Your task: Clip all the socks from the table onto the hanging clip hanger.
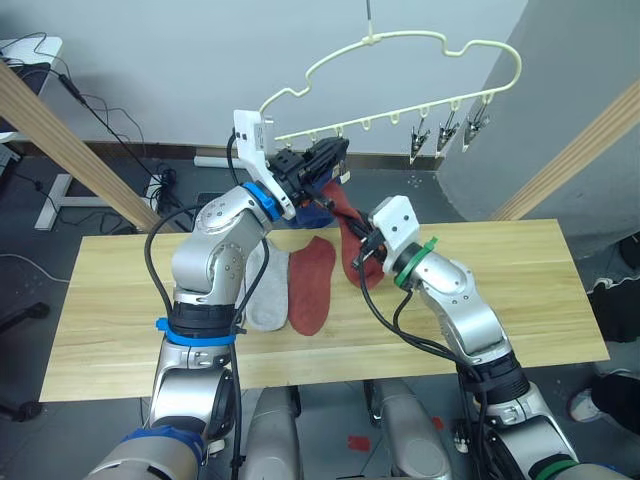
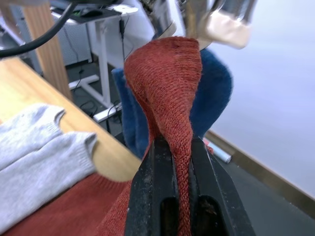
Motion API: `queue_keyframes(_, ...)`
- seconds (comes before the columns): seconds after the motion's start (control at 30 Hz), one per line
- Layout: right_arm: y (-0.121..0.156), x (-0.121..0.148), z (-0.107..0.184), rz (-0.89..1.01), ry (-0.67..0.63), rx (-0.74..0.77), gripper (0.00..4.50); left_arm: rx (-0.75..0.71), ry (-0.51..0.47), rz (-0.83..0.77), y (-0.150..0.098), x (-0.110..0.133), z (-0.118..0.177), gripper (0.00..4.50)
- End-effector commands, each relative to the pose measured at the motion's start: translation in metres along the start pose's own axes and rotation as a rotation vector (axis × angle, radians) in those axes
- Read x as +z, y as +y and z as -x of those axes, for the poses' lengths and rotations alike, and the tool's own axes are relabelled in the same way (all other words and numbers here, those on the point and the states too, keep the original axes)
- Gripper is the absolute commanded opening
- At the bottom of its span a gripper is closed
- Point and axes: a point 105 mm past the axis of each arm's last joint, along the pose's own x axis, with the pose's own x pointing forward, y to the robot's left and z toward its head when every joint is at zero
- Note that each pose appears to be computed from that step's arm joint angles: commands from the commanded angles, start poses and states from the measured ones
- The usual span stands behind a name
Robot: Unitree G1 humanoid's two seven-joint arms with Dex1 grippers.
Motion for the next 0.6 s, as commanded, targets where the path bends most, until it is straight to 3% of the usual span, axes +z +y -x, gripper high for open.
queue_keyframes(0.03,-0.006,0.016,0.0,0.008,-0.078,-0.031,0.05,-0.042,-0.055,-0.031,-0.012,0.016,-0.003,0.0)
queue_keyframes(0.6,-0.007,0.014,0.012,0.009,-0.086,-0.045,0.05,-0.033,-0.053,-0.036,-0.008,0.016,-0.001,0.0)
